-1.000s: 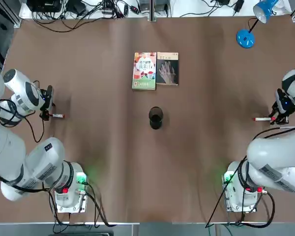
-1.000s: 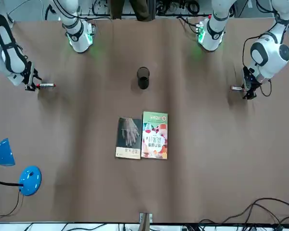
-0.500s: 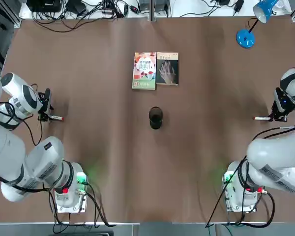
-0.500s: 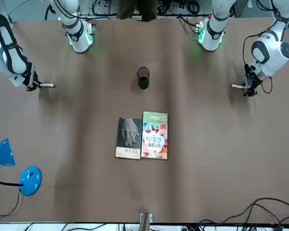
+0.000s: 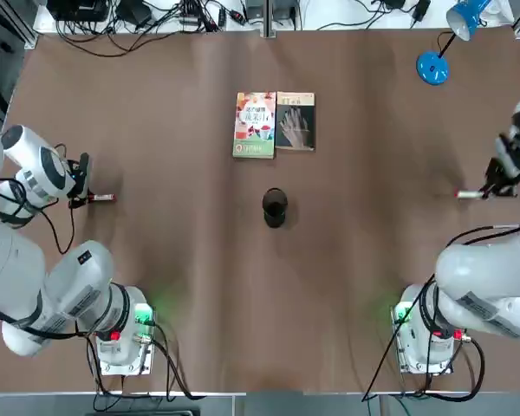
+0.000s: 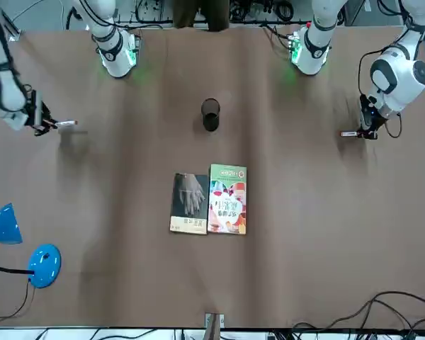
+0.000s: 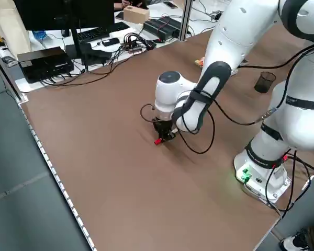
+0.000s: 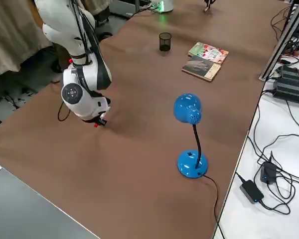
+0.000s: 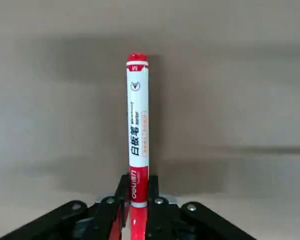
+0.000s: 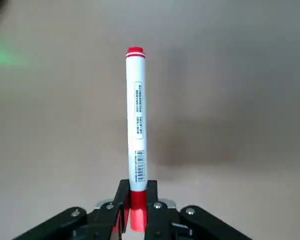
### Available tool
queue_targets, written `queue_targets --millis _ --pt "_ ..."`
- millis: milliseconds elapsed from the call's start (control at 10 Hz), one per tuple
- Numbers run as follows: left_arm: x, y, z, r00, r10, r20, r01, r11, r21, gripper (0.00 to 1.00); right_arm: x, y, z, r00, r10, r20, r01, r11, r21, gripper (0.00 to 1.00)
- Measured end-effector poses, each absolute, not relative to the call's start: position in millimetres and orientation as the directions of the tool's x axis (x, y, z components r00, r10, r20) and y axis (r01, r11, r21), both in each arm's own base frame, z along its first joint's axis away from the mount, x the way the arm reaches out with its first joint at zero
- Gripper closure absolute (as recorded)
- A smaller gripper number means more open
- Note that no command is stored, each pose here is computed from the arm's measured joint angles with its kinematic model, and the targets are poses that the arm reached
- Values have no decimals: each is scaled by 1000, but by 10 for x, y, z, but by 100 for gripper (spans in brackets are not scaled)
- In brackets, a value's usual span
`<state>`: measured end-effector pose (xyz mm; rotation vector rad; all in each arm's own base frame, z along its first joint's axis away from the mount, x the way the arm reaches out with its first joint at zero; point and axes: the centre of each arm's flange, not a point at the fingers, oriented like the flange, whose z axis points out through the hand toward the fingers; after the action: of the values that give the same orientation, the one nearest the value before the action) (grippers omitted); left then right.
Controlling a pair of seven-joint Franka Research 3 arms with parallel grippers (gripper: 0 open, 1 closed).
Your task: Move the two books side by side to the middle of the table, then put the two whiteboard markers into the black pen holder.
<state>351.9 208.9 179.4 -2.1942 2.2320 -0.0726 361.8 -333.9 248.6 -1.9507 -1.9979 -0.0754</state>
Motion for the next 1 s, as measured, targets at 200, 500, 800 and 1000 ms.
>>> queue_targets --millis 200,500,800,1000 --pt "3843 1830 2066 -73 -997 31 -996 72 -45 82 3943 -3461 3363 -16 945 328 978 83 -193 83" --pt "4487 930 2984 -112 -994 -16 -994 112 -4 82 4578 -3139 4635 -21 948 318 970 96 -222 83" --pt "4714 -167 3498 -71 -978 -197 -993 51 105 82 5081 -2225 5606 32 970 240 958 38 -283 83" --pt "4634 -1087 3582 -52 -946 -319 -993 15 119 82 5314 -1305 6005 78 986 146 952 -30 -303 83"
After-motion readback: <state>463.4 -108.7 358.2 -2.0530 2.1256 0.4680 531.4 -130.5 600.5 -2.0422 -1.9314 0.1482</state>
